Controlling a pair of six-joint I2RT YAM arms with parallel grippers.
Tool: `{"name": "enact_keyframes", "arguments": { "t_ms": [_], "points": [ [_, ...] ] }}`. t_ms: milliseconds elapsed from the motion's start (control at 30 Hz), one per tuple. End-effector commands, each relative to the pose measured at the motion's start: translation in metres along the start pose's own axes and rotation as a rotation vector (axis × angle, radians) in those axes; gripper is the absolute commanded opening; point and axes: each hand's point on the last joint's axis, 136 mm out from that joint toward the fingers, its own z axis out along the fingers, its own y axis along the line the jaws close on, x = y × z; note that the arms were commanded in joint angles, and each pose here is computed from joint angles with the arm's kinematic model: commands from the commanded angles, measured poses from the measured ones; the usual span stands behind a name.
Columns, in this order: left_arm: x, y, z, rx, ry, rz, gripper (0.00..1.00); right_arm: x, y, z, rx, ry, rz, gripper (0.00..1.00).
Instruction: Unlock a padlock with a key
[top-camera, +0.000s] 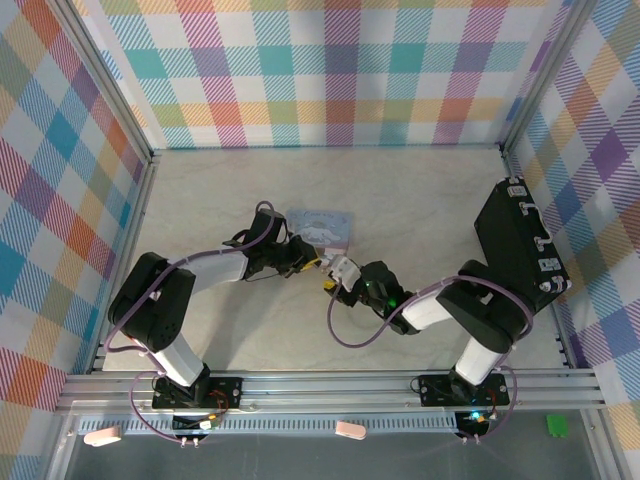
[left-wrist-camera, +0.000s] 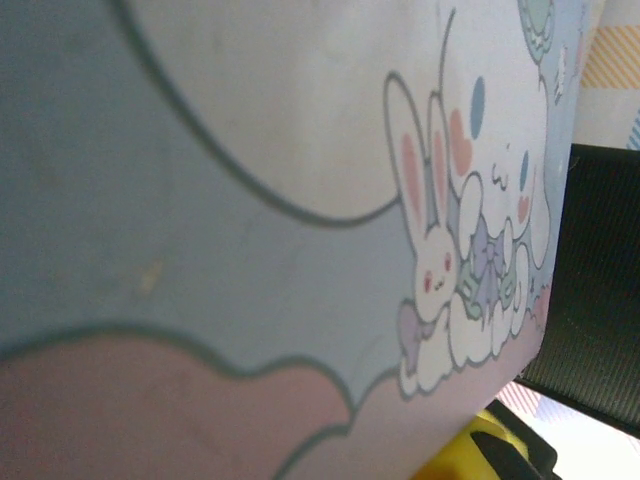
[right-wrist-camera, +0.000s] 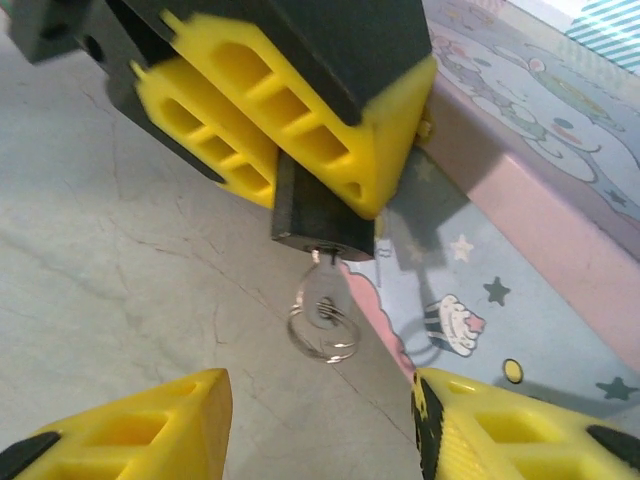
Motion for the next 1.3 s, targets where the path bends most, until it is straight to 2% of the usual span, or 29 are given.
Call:
{"name": "enact_keyframes", "arguments": {
  "t_ms": [0, 367, 500, 633, 767, 1000, 1167, 1267],
  "points": [
    [0.005, -0.002, -0.009, -0.002, 0.014, 0.019, 0.0, -0.033, -0.009, 0.007, 0.052, -0.114, -0.044, 0.49],
    [0.006, -0.002, -0.007, -0.005, 0.019, 0.02, 0.0, -0.031, 0.001, 0.022, 0.018, -0.102, -0.061, 0.4],
    [0.006, -0.002, -0.007, -0.007, 0.017, 0.02, 0.0, -0.023, -0.006, 0.022, 0.074, -0.096, -0.077, 0.38],
    [0.006, -0.002, -0.006, -0.003, 0.017, 0.021, 0.0, -0.015, -0.006, 0.021, 0.083, -0.078, -0.065, 0.33],
    [0.006, -0.002, -0.005, -0.004, 0.02, 0.02, 0.0, -0.015, -0.007, 0.021, 0.083, -0.079, -0.043, 0.22],
    [0.008, -0.002, -0.003, -0.005, 0.024, 0.022, 0.0, -0.018, -0.005, 0.024, 0.067, -0.081, -0.012, 0.15],
    [0.01, -0.002, -0.002, -0.007, 0.024, 0.031, 0.0, -0.023, -0.009, 0.023, 0.082, -0.087, 0.073, 0.04],
    [0.01, 0.003, -0.002, -0.02, 0.015, 0.031, 0.12, -0.026, -0.001, 0.022, 0.021, -0.058, 0.172, 0.0]
  ]
}}
